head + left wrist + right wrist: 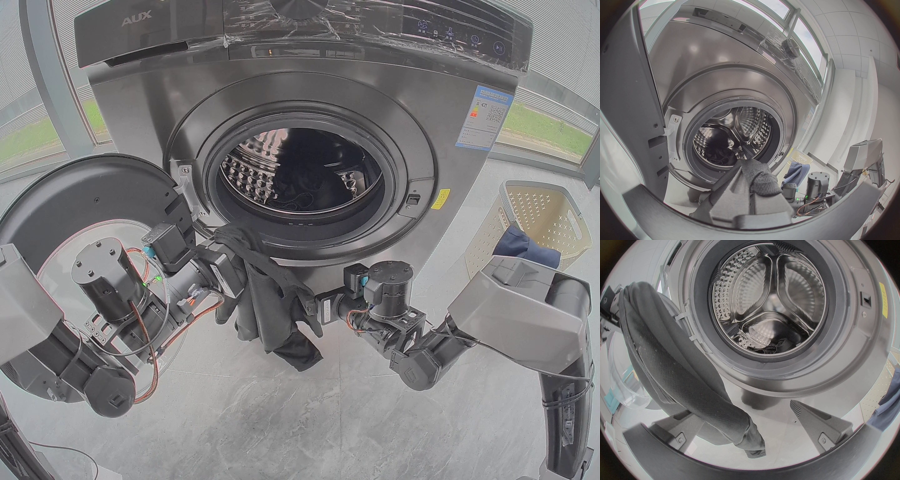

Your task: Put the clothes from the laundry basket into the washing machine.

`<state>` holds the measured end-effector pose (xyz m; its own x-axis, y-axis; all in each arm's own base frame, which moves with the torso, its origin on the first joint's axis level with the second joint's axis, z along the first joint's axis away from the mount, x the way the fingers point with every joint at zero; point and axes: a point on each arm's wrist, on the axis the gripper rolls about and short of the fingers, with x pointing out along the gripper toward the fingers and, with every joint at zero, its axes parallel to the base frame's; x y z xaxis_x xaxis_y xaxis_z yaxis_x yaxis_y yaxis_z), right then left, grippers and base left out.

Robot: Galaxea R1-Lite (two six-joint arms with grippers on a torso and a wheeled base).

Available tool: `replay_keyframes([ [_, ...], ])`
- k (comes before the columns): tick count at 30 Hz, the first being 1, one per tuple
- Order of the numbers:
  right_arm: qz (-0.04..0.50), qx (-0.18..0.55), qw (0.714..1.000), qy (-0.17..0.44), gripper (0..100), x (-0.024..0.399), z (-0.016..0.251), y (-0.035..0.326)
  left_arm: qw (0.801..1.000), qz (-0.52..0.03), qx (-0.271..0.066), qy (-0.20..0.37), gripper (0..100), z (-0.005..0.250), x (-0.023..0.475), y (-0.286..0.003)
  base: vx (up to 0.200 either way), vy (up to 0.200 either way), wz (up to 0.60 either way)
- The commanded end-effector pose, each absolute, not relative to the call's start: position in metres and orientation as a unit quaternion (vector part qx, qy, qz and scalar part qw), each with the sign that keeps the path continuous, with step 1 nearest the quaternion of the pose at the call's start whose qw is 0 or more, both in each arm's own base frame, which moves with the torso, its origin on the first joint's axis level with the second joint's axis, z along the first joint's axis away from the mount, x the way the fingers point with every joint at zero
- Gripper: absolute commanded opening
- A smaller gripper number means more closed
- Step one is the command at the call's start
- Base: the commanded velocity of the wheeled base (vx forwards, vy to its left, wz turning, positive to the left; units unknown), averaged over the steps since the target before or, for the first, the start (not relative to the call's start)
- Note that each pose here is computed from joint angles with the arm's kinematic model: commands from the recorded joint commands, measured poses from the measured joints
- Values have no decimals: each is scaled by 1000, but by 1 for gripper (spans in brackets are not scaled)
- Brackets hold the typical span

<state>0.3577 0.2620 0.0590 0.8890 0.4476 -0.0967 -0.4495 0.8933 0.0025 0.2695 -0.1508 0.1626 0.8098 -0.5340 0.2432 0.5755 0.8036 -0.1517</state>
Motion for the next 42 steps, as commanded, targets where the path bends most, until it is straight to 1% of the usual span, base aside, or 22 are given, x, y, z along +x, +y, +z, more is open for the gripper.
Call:
replay_keyframes([
  [1, 233, -15, 971, 60, 100, 363, 37, 268, 945, -294, -110, -96, 0, 163, 269, -151, 0, 0, 0],
  [5, 233, -16, 970, 61, 100, 366, 32, 270, 944, -294, -110, -97, 0, 164, 269, -151, 0, 0, 0],
  [9, 238, -10, 970, 49, 100, 368, 31, 275, 944, -294, -111, -99, 0, 165, 269, -150, 0, 0, 0],
  [20, 250, -5, 968, 35, 100, 369, 32, 287, 943, -297, -112, -99, 0, 166, 267, -152, 0, 0, 0],
  [21, 251, -2, 968, 27, 0, 370, 34, 288, 943, -297, -112, -99, 0, 165, 267, -152, 0, 0, 0],
  [23, 251, -1, 968, 25, 0, 370, 35, 287, 943, -298, -111, -97, 0, 165, 267, -151, 0, 0, 0],
  [27, 245, 7, 969, 5, 0, 372, 48, 280, 944, -296, -111, -94, 0, 163, 268, -152, 0, 0, 0],
  [29, 239, 13, 971, -10, 0, 371, 66, 271, 944, -296, -110, -92, 0, 162, 268, -152, 0, 0, 0],
  [31, 234, 14, 972, -12, 0, 369, 73, 263, 944, -296, -110, -92, 0, 162, 268, -152, 0, 0, 0],
  [33, 226, 19, 974, -26, 0, 358, 94, 247, 944, -295, -110, -93, 0, 162, 268, -151, 0, 0, 0],
  [35, 224, 20, 974, -35, 0, 347, 108, 236, 945, -293, -111, -94, 0, 163, 268, -149, 0, 0, 0],
  [36, 224, 20, 974, -35, 0, 347, 108, 236, 945, -293, -111, -94, 0, 163, 268, -149, 0, 0, 0],
  [37, 220, 25, 974, -48, 0, 336, 124, 224, 944, -294, -112, -97, 0, 165, 267, -149, 0, 0, 0],
  [41, 219, 42, 972, -74, 0, 312, 154, 202, 944, -293, -111, -103, 0, 169, 265, -147, 0, 0, 0],
  [42, 219, 45, 971, -78, 0, 309, 158, 200, 944, -293, -111, -106, 0, 170, 264, -146, 0, 0, 0],
])
